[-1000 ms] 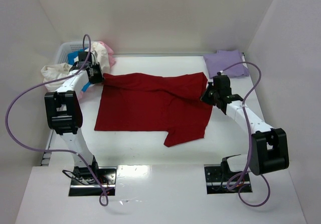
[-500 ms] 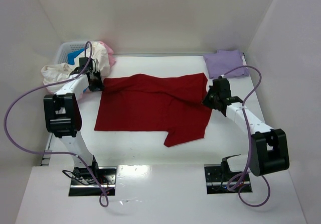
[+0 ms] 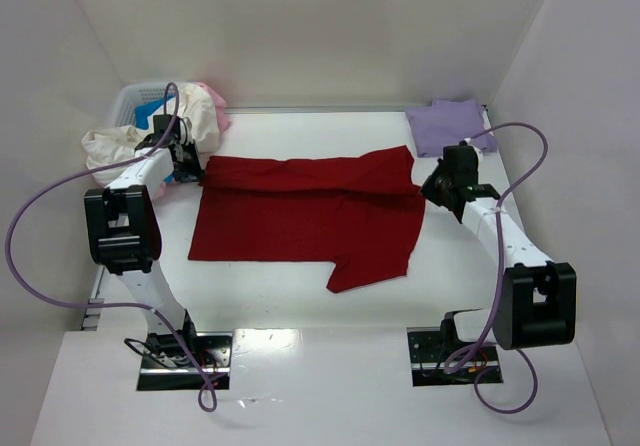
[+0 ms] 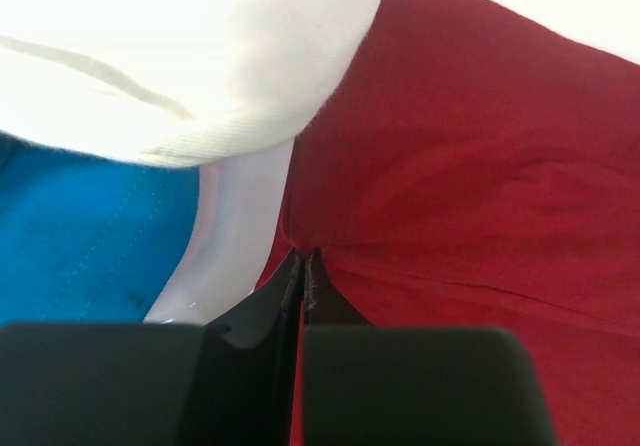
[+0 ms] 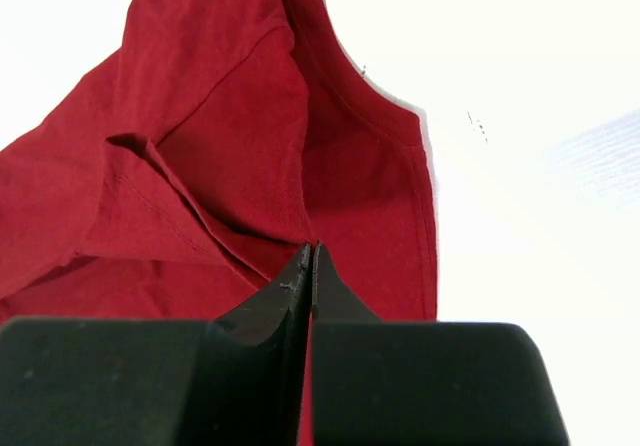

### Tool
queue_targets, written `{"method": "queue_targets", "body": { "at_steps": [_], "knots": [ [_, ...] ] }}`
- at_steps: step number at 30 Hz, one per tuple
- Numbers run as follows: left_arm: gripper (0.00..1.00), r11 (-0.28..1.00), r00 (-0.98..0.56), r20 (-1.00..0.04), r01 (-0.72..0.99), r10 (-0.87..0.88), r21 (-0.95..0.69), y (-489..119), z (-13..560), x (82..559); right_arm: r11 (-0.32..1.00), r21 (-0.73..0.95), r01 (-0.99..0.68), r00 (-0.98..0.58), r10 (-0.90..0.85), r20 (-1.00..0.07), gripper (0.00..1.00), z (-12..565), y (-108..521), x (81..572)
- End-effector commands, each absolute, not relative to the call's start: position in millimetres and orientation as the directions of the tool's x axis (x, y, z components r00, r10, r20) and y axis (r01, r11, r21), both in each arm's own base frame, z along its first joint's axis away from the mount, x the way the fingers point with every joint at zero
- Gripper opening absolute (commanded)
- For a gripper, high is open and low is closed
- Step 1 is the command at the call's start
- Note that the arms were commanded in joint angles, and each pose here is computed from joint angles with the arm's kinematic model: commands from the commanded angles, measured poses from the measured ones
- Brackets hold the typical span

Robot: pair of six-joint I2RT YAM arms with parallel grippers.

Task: Fold and stack the t-shirts
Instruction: Fold the flattened tshirt in 1/3 of the way

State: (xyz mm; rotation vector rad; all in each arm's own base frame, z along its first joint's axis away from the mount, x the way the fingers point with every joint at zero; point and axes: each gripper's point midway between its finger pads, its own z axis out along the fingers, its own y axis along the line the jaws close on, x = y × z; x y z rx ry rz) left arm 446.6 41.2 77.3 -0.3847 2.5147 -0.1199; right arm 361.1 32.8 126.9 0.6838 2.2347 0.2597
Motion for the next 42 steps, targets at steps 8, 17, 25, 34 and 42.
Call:
{"method": "queue_targets", "body": {
  "at_steps": [8, 17, 25, 34, 42],
  "knots": [
    [0.0, 0.957, -0.784, -0.549, -0.236, -0.29, -0.168, 44.9, 79.8, 450.0, 0.841, 0.391, 0.375, -0.597, 0.541, -0.592, 0.28, 115.9, 35.8, 351.3],
    [0.55, 0.959, -0.715, -0.655, -0.075, -0.244, -0.274, 19.4, 149.7, 460.9, 0.862, 0.415, 0.292, -0.562, 0.506, -0.654, 0.59, 149.8, 39.7, 364.6],
    [0.7, 0.881, -0.625, -0.769, 0.279, -0.136, -0.382, -70.0, 198.5, 496.4, 0.881, 0.448, 0.154, -0.6, 0.444, -0.666, 0.59, 149.4, 78.6, 423.2],
    [0.68, 0.842, -0.667, -0.741, 0.353, -0.08, -0.408, -136.1, 144.8, 525.6, 0.892, 0.442, 0.094, -0.657, 0.389, -0.646, 0.59, 112.4, 128.8, 464.7],
    [0.68, 0.842, -0.718, -0.695, 0.346, -0.046, -0.414, -151.3, 104.9, 534.3, 0.9, 0.432, 0.053, -0.712, 0.338, -0.616, 0.59, 81.0, 151.1, 477.7]
  ]
}}
